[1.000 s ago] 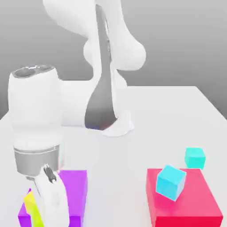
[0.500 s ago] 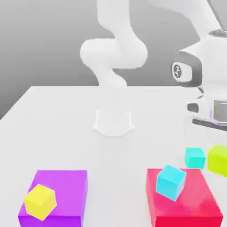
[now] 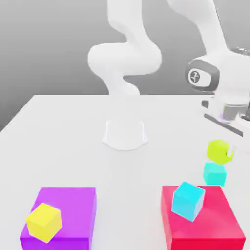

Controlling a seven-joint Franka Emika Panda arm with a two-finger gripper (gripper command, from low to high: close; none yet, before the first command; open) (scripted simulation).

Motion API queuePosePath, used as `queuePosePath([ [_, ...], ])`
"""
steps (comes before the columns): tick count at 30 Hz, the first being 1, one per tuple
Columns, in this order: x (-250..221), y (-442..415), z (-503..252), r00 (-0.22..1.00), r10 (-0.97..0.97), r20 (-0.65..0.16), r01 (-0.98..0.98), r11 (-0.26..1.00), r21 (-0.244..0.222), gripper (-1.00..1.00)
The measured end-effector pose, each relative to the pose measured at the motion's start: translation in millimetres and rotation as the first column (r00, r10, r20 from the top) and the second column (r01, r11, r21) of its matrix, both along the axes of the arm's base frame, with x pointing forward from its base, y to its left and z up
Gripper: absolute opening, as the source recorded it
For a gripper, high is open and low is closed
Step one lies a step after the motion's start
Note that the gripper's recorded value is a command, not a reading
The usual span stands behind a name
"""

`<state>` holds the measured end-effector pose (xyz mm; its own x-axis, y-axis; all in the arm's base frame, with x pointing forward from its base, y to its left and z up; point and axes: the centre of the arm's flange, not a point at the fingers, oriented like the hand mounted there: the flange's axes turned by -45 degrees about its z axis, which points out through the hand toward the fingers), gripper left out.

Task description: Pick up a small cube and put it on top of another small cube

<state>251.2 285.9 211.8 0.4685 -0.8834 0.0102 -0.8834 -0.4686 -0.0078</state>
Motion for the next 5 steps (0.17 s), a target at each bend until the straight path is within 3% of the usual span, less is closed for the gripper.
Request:
queuePosePath([
  [3, -4.0, 0.2, -19.1, 1.0, 0.007, -0.006, -0.007, 1.0, 0.004, -1.0],
  [4, -5.6, 0.5, -23.1, 1.0, 0.01, -0.008, -0.01, 1.0, 0.006, 1.0],
  [5, -5.6, 0.5, -23.1, 1.0, 0.01, -0.008, -0.01, 1.0, 0.006, 1.0],
])
